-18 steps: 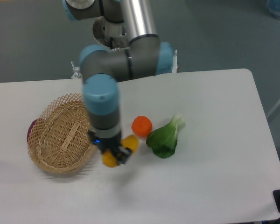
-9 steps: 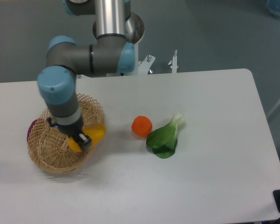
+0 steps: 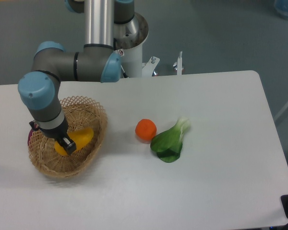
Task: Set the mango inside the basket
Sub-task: 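Lower the mango into the basket and open the gripper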
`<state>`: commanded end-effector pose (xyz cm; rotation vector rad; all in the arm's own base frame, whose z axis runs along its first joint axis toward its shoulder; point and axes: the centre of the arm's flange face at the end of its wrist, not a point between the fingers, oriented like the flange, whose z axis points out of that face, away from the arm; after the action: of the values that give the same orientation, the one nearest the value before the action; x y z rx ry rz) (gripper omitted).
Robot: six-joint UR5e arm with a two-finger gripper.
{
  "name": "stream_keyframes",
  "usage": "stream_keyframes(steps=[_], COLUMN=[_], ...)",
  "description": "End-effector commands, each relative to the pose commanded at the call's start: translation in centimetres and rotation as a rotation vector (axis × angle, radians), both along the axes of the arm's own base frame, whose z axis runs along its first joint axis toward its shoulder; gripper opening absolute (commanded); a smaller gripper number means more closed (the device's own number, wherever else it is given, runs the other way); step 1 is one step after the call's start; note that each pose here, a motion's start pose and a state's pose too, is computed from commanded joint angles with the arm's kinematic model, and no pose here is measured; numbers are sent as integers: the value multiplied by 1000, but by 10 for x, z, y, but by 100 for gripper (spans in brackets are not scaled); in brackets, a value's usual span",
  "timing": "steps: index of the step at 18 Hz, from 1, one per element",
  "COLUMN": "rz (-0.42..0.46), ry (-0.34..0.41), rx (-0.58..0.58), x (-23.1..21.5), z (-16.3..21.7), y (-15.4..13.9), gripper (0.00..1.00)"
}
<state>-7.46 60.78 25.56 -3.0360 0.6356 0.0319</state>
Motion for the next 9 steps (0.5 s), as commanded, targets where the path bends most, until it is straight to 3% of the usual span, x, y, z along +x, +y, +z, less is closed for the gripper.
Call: stream_keyframes(steps=[2,5,6,9], rz=[8,9,8,10], ry=[1,6,10,23], rx=[4,13,11,20], x=[0,0,-1,-1], z=[1,3,3,10], y=[0,1,0,-1], gripper=[65,95,100,100])
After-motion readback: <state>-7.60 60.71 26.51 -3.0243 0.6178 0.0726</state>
